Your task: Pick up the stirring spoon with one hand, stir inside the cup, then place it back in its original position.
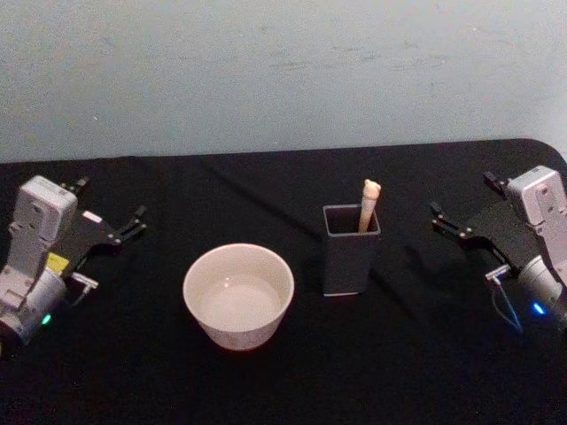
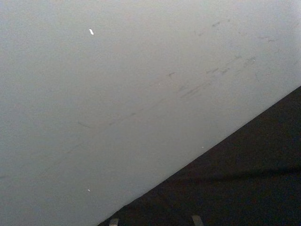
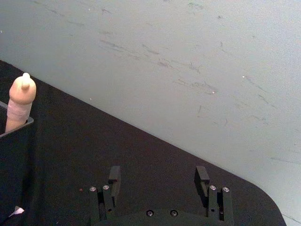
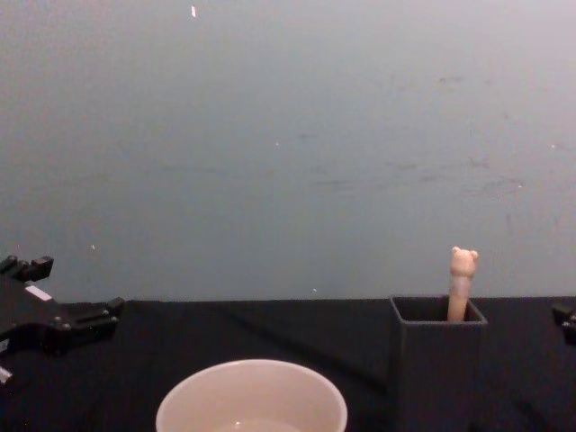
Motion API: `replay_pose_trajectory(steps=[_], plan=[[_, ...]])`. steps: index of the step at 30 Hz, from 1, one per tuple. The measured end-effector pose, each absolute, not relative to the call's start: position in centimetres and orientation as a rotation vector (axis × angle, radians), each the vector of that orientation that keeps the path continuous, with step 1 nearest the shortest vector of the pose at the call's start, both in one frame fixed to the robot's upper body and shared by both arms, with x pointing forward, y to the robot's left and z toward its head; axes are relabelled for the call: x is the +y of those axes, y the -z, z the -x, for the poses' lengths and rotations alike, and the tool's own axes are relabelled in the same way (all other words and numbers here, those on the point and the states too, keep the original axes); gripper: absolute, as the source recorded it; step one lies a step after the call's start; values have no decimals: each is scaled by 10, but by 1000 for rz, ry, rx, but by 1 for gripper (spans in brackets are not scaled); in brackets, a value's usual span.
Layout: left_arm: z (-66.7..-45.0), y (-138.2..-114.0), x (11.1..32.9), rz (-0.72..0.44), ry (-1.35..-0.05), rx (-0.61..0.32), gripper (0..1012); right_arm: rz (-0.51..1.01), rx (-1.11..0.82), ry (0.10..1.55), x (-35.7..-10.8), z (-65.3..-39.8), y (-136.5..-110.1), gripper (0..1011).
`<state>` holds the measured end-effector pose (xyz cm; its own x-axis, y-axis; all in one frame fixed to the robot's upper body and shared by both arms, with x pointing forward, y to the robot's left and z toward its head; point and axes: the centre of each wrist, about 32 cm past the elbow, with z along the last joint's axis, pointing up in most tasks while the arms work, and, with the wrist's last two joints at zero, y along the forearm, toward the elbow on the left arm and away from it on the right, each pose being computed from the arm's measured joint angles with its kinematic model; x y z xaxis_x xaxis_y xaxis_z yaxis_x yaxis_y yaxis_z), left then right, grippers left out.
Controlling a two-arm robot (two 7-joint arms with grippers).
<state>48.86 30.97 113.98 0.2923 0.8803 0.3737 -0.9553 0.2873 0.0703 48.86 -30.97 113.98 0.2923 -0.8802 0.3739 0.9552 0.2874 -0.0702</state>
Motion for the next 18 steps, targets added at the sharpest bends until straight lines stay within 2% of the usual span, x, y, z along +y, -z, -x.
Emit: replay_pose_trajectory(steps=[18], plan=[[-489, -1140, 310, -305, -1248, -285, 1001, 305, -285, 1248, -310, -489, -1140, 1000]])
